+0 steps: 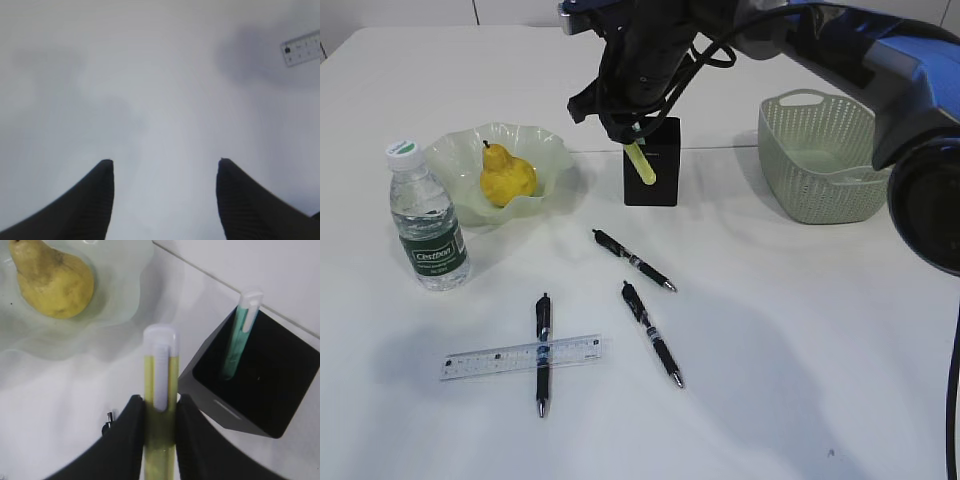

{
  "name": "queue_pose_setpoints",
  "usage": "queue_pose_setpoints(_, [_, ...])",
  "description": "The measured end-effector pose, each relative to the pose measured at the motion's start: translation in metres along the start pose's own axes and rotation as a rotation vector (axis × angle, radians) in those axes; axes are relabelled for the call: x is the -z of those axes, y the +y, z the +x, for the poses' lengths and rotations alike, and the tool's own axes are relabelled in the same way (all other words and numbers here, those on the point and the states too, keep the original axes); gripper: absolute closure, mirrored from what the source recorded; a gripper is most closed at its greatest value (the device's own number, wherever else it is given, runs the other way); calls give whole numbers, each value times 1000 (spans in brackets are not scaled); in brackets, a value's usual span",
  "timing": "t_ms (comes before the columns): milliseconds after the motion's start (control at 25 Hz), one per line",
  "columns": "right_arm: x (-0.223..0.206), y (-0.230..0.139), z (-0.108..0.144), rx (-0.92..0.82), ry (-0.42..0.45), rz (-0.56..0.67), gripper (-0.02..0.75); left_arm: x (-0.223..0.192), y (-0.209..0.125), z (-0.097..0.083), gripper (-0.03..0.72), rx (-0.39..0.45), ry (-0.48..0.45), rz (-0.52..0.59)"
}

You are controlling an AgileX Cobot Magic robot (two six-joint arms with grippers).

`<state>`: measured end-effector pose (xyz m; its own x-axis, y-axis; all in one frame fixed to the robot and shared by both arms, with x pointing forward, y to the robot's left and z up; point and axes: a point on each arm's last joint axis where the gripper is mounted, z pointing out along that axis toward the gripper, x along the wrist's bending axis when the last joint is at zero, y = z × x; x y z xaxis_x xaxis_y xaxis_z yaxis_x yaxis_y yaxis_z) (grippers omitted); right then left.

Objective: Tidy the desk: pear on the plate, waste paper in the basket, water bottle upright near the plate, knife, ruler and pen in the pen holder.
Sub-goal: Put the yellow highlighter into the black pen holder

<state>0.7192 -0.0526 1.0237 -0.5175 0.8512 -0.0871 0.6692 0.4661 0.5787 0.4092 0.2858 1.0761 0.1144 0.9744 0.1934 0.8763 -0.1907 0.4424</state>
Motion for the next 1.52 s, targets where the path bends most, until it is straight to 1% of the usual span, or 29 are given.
queue_pose_setpoints(200, [0, 2, -9, -15, 10, -32, 566, 0, 7, -1, 235, 0, -9, -76])
queue_pose_setpoints(360, [0, 1, -26, -33, 18, -51, 566, 1, 11, -1, 235, 0, -13, -116])
queue_pose_setpoints(520, [0, 6, -37, -30, 15, -119, 566, 2, 18, -2, 243, 0, -24, -201])
queue_pose_setpoints(640, [2, 11, -48, -51, 14, -199, 566, 3, 23, -3, 252, 0, -30, -252])
queue_pose_setpoints(840, [6, 18, -71, -72, -30, -326, 566, 3, 25, -3, 253, 0, -32, -274])
queue_pose_setpoints(960, [3, 16, -88, -91, -63, -377, 566, 4, 25, -3, 253, 0, -33, -280])
queue_pose_setpoints(1040, [-6, 12, -93, -90, -73, -391, 566, 4, 26, -3, 253, 0, -34, -286])
queue_pose_setpoints(1280, [-27, 2, -92, -99, -66, -479, 566, 4, 27, -3, 272, 0, -35, -296])
queue_pose_setpoints(1520, [-31, 2, -95, -104, -102, -555, 566, 4, 27, -3, 285, 0, -35, -298])
